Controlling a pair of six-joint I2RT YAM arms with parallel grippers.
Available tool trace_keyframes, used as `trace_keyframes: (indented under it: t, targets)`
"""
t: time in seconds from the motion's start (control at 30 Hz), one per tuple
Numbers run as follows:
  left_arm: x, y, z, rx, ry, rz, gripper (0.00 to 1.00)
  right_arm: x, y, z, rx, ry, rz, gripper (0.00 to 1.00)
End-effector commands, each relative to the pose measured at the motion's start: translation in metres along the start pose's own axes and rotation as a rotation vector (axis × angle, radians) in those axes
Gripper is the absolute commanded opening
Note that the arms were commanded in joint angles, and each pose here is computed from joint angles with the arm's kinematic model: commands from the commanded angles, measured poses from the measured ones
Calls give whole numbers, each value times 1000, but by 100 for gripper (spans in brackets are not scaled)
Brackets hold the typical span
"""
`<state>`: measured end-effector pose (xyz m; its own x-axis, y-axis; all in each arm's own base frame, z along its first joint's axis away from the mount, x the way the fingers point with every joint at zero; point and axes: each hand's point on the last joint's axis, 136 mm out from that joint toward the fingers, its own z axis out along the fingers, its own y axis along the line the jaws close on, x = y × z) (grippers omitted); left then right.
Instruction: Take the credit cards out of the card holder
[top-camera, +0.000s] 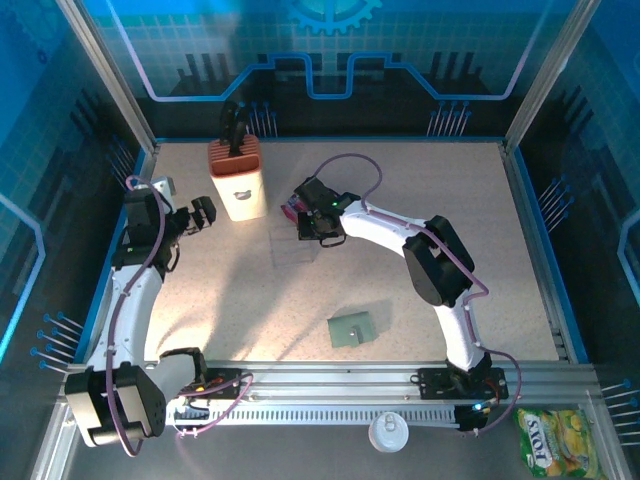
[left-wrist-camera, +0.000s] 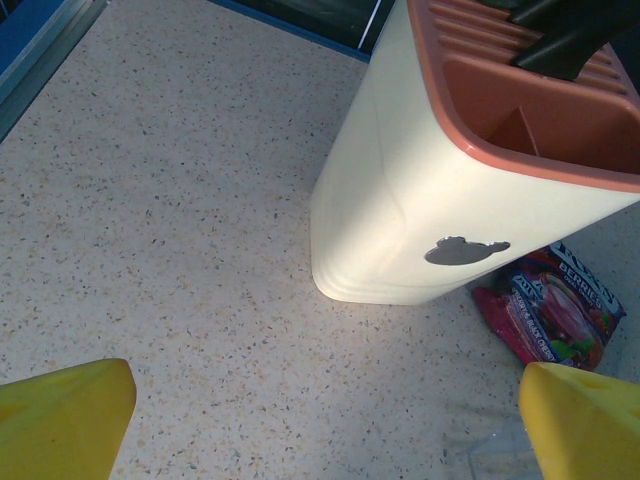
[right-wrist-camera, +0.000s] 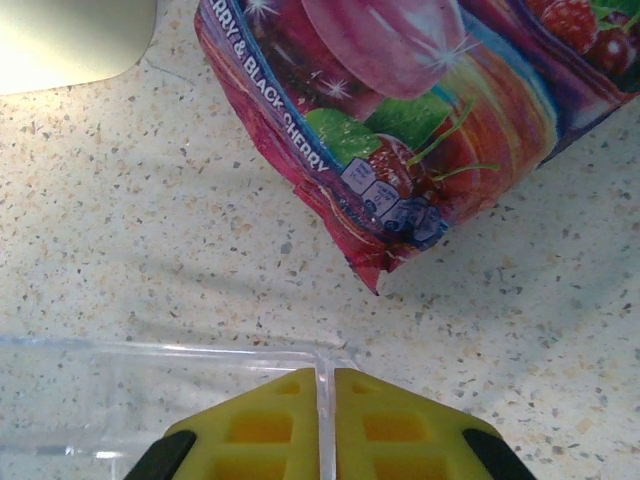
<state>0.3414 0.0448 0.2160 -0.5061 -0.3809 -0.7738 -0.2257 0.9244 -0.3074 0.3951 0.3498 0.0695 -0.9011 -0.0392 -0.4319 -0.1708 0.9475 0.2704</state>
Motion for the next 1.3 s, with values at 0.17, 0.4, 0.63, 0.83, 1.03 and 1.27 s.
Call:
trace_keyframes:
  t: [0.17,0.4,0.63,0.83,1.03,1.27]
  targets:
    - [0,-2,2,22,3,-21,99,-6,-11,-29,55,-32,-13,9]
    - [6,-16,9,49,65,-53,99,-15,-49,-50,104,-58,8,9]
    - [24,-67,29,148,216,-112,99,-26,-104,-66,140,-82,65,9]
    - [47,-131,52,238,282,-66,99,-36,-151,-72,165,-84,105,9]
    - [80,-189,68,334,368,-106,99,-47,-185,-70,182,-87,124,9]
    - [111,-235,75,387,421,-120,99,-60,-202,-60,229,-76,80,9]
